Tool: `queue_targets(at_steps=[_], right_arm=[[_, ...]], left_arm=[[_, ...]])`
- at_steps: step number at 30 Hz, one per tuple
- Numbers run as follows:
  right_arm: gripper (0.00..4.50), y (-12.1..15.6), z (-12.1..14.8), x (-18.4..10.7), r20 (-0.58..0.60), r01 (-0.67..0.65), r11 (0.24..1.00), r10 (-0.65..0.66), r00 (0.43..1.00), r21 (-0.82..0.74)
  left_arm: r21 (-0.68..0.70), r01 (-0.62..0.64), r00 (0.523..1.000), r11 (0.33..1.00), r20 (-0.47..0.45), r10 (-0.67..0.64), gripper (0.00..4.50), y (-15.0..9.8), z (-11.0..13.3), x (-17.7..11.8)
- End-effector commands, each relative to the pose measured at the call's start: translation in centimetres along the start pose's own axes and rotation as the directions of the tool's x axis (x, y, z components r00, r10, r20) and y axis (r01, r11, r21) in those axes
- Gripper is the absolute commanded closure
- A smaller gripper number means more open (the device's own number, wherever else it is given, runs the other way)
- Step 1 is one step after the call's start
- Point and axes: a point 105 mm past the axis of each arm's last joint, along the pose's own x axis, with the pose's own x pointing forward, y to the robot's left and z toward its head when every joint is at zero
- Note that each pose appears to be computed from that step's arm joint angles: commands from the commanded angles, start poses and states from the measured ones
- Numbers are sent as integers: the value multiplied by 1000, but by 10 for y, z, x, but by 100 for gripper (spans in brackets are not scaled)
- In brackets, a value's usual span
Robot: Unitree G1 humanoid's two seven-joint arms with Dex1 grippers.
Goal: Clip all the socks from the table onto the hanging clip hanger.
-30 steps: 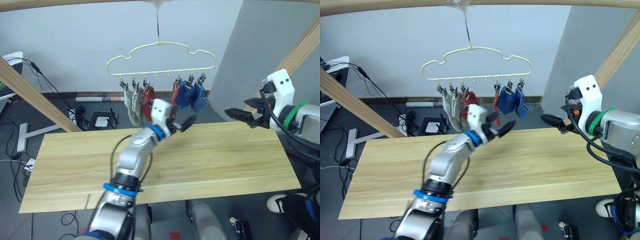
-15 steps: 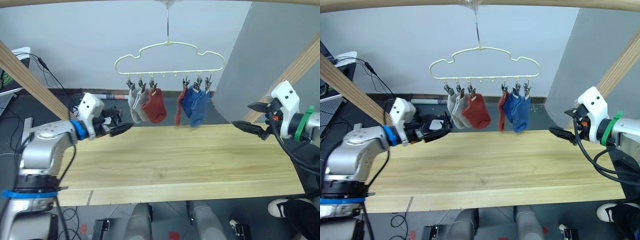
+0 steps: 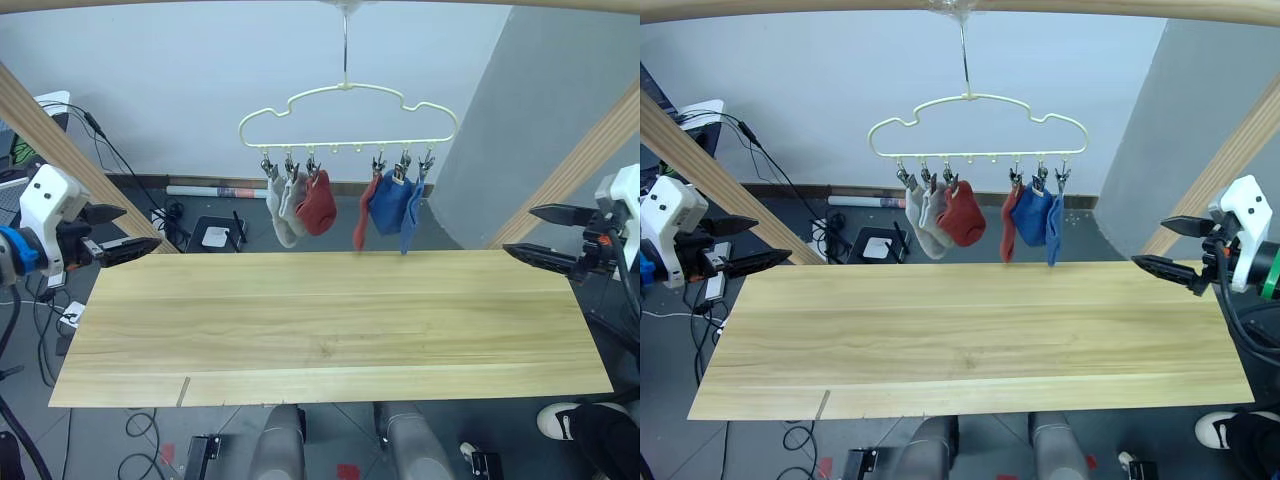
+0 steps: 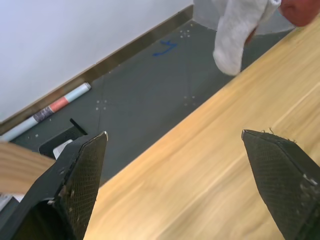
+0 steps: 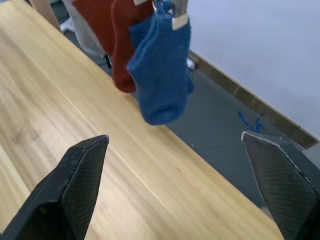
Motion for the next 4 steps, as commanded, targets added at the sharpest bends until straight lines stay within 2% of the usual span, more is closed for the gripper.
queue_targets(at_steps=[1, 4], right_arm=[[0, -1, 11, -2, 27, -1, 999, 2, 1000, -50], [0, -3, 10, -1, 27, 4, 998, -3, 1000, -56]], left_arm=[[28, -5, 999, 1000, 45, 3, 1, 1, 13, -3], [13, 0, 998, 1000, 58, 0, 1, 1, 16, 0]])
